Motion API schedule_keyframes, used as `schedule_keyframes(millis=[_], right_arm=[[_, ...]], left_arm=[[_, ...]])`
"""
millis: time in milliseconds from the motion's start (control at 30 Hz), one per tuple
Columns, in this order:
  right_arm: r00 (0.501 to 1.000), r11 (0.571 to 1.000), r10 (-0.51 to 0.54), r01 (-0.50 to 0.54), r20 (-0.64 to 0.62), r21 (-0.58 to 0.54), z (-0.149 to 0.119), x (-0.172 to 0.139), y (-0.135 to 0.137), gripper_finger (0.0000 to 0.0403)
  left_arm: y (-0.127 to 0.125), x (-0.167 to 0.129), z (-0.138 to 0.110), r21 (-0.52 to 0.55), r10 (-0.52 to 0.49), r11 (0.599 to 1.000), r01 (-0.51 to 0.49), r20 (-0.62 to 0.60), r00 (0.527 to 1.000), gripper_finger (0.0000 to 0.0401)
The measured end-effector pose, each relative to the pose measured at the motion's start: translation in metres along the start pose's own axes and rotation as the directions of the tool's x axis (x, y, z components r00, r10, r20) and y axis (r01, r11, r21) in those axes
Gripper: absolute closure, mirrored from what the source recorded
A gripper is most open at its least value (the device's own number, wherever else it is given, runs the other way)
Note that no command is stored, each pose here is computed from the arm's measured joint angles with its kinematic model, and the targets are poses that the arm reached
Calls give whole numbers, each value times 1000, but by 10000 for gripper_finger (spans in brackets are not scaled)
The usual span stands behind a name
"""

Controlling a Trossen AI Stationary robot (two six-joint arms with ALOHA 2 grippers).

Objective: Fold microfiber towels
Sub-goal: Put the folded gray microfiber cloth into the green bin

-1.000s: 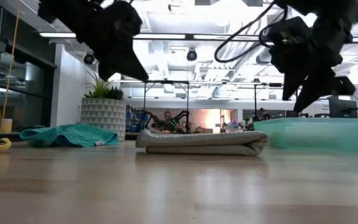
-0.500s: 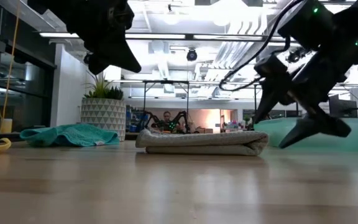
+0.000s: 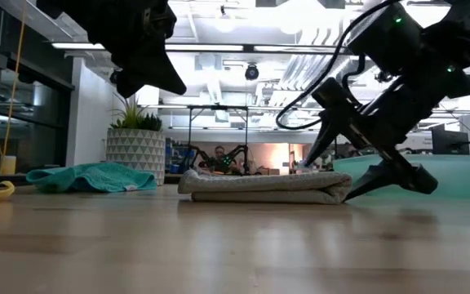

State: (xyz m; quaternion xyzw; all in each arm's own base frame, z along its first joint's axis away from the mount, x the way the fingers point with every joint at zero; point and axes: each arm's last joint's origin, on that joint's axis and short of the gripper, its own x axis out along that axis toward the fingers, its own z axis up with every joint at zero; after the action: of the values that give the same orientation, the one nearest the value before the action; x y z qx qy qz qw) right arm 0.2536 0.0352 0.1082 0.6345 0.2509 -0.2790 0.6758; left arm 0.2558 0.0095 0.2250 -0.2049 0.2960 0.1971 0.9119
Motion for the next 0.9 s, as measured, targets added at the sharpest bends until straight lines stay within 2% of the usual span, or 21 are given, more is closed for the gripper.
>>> schedule_keyframes(millis=[300, 433, 567, 767, 900], right_arm=[[1000, 1000, -14, 15, -6, 10, 2, 9, 4, 112], [999, 999, -43, 43, 0, 9, 2, 9, 1, 132], [997, 997, -81, 81, 18, 12, 2, 9, -3, 198], [994, 991, -109, 111, 25, -81, 3, 9, -7, 375], [995, 989, -97, 98, 19, -114, 3, 6, -4, 385]], left_arm=[[0, 0, -5, 118, -35, 992, 43, -69, 997, 401], [0, 0, -5, 121, -39, 991, 48, -75, 996, 401], [0, -2, -3, 113, -49, 992, 56, -57, 997, 401], [-4, -25, 15, 82, -138, 988, 131, 100, 985, 401], [-3, -55, 28, 66, -191, 981, 180, 234, 953, 401]])
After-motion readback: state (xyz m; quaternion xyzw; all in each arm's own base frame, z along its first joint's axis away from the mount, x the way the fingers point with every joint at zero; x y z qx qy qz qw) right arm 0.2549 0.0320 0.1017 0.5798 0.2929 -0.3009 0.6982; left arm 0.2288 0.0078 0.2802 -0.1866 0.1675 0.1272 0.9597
